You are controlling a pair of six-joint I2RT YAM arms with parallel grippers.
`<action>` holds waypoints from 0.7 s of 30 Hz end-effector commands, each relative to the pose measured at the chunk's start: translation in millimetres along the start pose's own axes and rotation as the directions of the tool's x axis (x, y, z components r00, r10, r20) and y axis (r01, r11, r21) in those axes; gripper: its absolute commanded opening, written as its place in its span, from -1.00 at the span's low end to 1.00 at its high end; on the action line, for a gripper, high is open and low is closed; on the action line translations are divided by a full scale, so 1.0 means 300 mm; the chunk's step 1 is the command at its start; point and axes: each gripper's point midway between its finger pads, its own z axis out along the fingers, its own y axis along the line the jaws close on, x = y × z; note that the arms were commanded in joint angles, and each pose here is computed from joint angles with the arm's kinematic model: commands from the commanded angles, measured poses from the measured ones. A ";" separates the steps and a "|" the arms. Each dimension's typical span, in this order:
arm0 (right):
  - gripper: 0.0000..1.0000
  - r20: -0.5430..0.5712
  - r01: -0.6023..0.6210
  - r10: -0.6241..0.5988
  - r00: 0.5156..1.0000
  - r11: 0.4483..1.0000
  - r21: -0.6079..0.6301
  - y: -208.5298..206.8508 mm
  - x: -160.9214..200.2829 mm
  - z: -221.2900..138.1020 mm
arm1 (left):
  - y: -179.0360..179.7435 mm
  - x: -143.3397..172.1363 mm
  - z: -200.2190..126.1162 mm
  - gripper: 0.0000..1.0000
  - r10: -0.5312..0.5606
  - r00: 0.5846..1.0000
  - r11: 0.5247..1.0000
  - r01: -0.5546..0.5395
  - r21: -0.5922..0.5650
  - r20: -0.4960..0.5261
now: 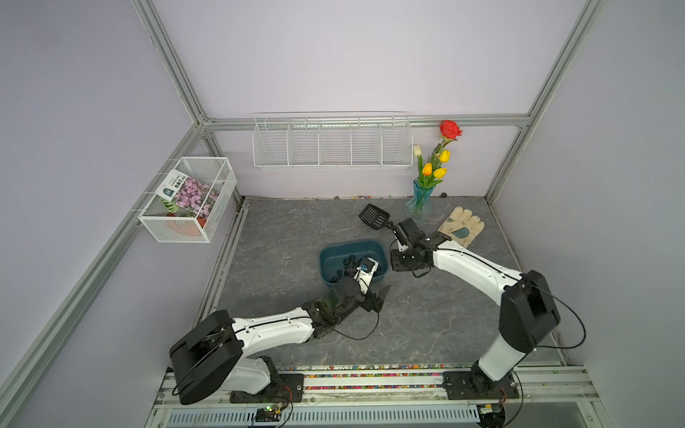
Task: Put the nuts on the desktop into the storage box
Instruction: Place the nut in the storage box.
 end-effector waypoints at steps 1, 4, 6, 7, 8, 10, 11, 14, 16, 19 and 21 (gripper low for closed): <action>-0.63 -0.037 0.057 -0.057 0.998 0.998 -0.003 0.049 -0.001 0.019 | 0.065 -0.014 -0.025 0.97 -0.016 0.999 0.999 0.017 -0.046 0.030; -0.63 -0.036 0.083 -0.084 0.996 0.996 -0.021 0.101 -0.030 0.035 | 0.120 -0.009 -0.046 0.98 -0.045 0.998 0.996 0.048 -0.080 0.041; -0.63 -0.041 0.101 -0.102 0.994 0.994 -0.028 0.136 -0.043 0.052 | 0.155 -0.003 -0.059 0.98 -0.060 0.997 0.992 0.065 -0.104 0.045; -0.63 -0.044 0.108 -0.110 0.993 0.994 -0.033 0.149 -0.049 0.059 | 0.169 0.000 -0.064 0.98 -0.069 0.997 0.991 0.074 -0.116 0.046; -0.63 -0.047 0.117 -0.119 0.992 0.992 -0.036 0.167 -0.053 0.070 | 0.182 0.004 -0.068 0.98 -0.076 0.996 0.989 0.081 -0.124 0.047; -0.63 -0.061 0.129 -0.132 0.989 0.991 -0.041 0.190 -0.057 0.095 | 0.202 0.012 -0.075 0.98 -0.091 0.995 0.986 0.097 -0.138 0.046; -0.63 -0.068 0.135 -0.138 0.988 0.990 -0.045 0.202 -0.056 0.109 | 0.211 0.015 -0.078 0.98 -0.096 0.994 0.984 0.102 -0.145 0.046; -0.63 -0.090 0.143 -0.147 0.985 0.988 -0.051 0.225 -0.052 0.149 | 0.224 0.030 -0.079 0.98 -0.105 0.994 0.982 0.110 -0.156 0.041; -0.64 -0.102 0.146 -0.150 0.983 0.988 -0.051 0.233 -0.049 0.175 | 0.228 0.036 -0.079 0.98 -0.111 0.993 0.981 0.116 -0.158 0.039; -0.64 -0.121 0.146 -0.151 0.981 0.988 -0.049 0.241 -0.042 0.212 | 0.227 0.041 -0.078 0.98 -0.117 0.992 0.981 0.122 -0.154 0.041; -0.64 -0.132 0.142 -0.147 0.980 0.989 -0.047 0.242 -0.039 0.233 | 0.226 0.042 -0.078 0.98 -0.117 0.992 0.981 0.122 -0.150 0.042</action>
